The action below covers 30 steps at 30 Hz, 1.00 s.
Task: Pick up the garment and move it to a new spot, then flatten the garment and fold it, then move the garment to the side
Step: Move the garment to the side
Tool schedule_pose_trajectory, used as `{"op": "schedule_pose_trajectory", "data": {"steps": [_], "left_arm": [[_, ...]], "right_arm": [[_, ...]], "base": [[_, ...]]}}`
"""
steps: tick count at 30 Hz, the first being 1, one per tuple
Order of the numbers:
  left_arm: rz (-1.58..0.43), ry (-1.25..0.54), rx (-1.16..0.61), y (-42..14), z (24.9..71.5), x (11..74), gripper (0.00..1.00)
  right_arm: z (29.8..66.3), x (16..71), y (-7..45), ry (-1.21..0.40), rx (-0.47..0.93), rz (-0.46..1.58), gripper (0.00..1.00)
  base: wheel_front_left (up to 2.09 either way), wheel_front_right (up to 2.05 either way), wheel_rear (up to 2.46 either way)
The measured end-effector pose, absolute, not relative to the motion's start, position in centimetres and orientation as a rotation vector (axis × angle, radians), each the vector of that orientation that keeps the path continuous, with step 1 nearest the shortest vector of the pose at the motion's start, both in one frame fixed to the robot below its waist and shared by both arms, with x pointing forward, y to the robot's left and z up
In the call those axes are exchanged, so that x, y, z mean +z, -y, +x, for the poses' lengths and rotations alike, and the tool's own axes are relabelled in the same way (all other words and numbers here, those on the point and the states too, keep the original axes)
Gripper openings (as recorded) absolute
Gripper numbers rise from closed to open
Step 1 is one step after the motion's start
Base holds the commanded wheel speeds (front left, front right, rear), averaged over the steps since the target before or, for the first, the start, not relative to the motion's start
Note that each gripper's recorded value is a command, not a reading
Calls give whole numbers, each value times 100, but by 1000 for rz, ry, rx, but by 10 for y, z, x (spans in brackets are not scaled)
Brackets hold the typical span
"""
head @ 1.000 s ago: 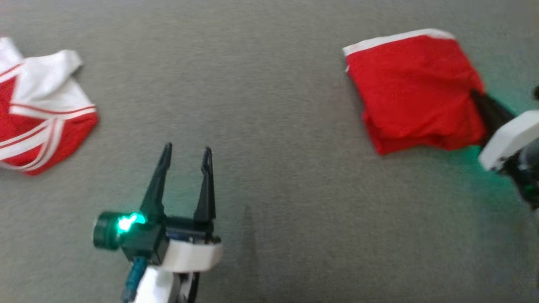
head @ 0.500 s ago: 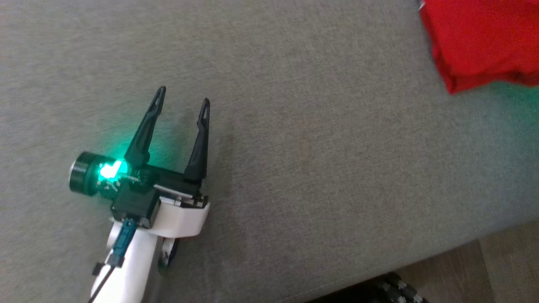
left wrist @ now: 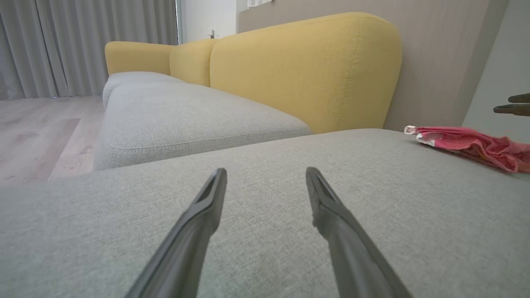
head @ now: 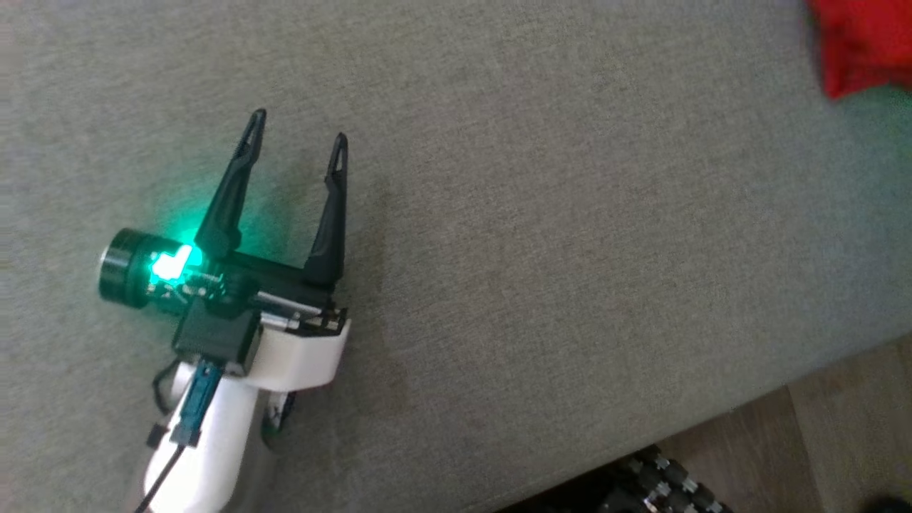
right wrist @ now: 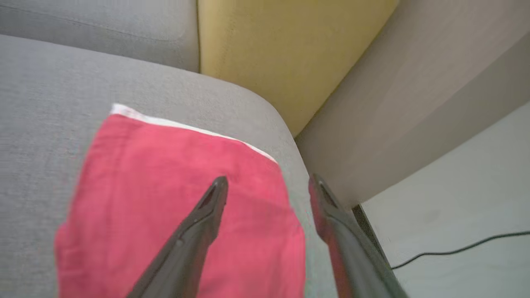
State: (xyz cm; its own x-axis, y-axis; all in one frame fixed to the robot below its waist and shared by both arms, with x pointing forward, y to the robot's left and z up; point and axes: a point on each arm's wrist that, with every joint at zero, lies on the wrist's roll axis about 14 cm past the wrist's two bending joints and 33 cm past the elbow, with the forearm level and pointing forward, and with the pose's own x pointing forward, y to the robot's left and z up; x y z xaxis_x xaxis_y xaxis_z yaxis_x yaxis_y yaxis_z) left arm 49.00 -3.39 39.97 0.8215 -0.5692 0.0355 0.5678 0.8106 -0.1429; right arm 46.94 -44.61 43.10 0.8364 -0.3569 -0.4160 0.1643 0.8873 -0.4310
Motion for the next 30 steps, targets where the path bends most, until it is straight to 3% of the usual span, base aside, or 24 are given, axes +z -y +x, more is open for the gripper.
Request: {"op": "schedule_pose_trajectory", "data": {"steps": [6,17,25,30], "left_arm": [[-147,-18,-560,25,487,416,100],[-161,-123,-352,-38,428,432,100],[-155,-45,-186,-94,387,470,100],[-130,20,-88,-125,350,491,100]], "right_arm": [[482,437,409,-388,-219,-361,100],[440,394,232,-325,86,-17,100],[409,436,140,-170,278,82,100],[379,465,123,-69,280,91,100]], "base": [[0,0,0],[0,0,0],[0,0,0],[0,0,0]]}}
